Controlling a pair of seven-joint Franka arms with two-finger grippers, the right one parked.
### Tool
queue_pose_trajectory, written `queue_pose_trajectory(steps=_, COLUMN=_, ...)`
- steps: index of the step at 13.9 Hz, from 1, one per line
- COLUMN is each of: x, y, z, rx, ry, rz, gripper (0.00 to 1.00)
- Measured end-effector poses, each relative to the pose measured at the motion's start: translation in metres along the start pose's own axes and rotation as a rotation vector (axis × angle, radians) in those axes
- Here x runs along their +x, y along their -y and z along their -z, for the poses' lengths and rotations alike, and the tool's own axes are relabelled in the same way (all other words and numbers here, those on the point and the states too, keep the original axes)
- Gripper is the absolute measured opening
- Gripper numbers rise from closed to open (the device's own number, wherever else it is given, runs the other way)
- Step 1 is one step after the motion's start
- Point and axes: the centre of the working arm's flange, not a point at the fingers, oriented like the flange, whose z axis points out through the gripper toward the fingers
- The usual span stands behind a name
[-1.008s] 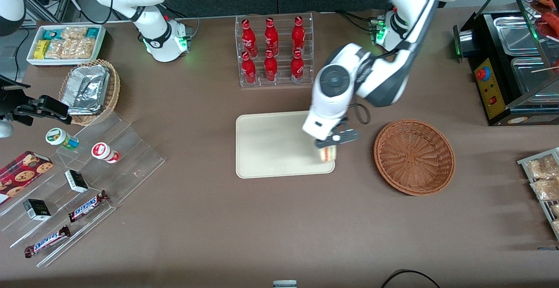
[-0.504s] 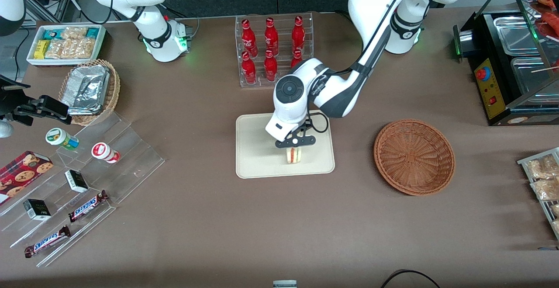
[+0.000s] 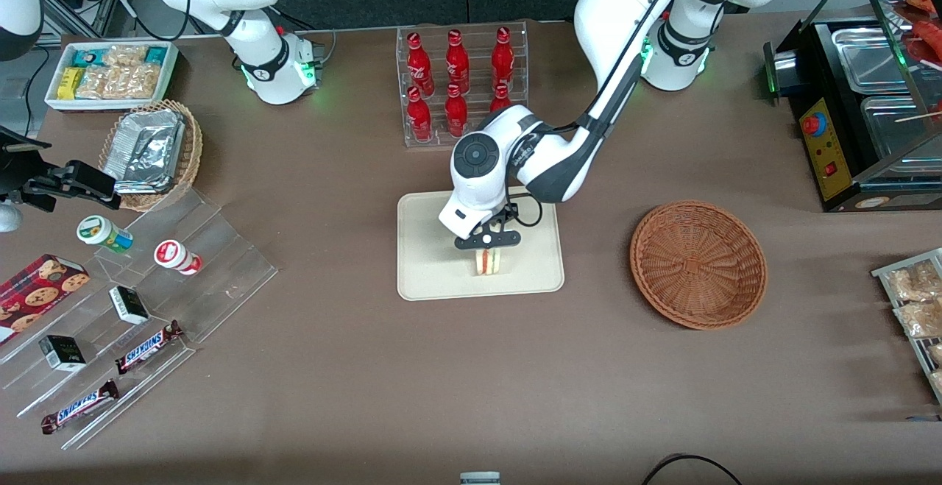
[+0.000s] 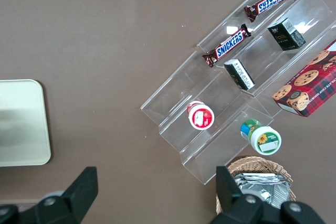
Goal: Place sandwich from basket to tray
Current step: 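Lower the sandwich onto the tray and open the left gripper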
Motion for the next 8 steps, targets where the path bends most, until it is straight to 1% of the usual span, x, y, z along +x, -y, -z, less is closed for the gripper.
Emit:
queue_pose_trajectory(steps=7, x=0.000, y=0.000, z=-0.012, rx=0.014, ry=0.010, rz=-0.001, gripper=0.15)
queue_pose_trajectory(steps=8, x=-0.001, y=0.000, z=-0.015, rx=0.017, ry=0.013, rz=-0.003, gripper=0.22)
